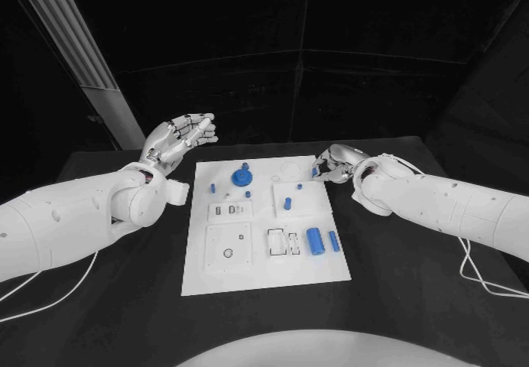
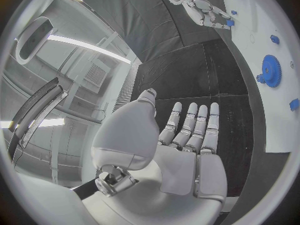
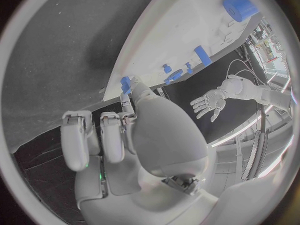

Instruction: Assemble the parts on the task board

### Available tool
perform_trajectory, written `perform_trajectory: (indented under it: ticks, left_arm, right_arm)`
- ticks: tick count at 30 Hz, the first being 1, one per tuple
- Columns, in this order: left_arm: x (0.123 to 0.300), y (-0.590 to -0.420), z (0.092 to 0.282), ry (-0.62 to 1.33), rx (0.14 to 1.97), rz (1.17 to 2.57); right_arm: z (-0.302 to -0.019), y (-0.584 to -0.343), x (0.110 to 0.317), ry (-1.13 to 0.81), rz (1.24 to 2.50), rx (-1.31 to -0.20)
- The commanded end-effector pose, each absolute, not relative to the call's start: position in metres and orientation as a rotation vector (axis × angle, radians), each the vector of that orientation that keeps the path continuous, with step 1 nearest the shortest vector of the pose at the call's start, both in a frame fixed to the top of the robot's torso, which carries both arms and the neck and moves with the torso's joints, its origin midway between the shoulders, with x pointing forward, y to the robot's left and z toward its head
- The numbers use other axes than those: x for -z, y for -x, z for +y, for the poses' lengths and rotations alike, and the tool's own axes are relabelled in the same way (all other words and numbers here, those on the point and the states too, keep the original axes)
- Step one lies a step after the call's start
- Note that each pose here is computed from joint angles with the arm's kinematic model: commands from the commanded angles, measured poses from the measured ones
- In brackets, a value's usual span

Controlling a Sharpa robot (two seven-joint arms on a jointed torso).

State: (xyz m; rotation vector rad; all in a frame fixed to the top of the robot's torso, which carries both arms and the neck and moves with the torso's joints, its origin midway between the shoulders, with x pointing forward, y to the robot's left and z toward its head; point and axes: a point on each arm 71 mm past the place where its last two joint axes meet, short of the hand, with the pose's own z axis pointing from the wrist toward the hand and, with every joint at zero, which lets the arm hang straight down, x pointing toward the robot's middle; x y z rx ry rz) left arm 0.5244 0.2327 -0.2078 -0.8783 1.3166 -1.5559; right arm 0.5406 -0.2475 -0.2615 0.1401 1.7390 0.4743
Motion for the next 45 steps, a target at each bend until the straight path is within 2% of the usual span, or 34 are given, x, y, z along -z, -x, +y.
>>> perform_trajectory:
  ticks: [1,34,45]
  left_arm:
    - [0.1963,-0.5214,0.2328,0.776,1.639,1.182]
    - [0.1963,-0.5215,0.2336,0.777,1.637,1.183]
    - [0.1962,-0.5214,0.2335,0.777,1.637,1.182]
  right_arm:
    - [-0.2466,-0.5414,0.2610,-0.135,1.742,-0.470]
    - [-0.2409,-0.5423,0.2649,-0.123,1.749,-0.442]
    - [-0.2381,-0.5418,0.2566,-0.096,1.635,-0.481]
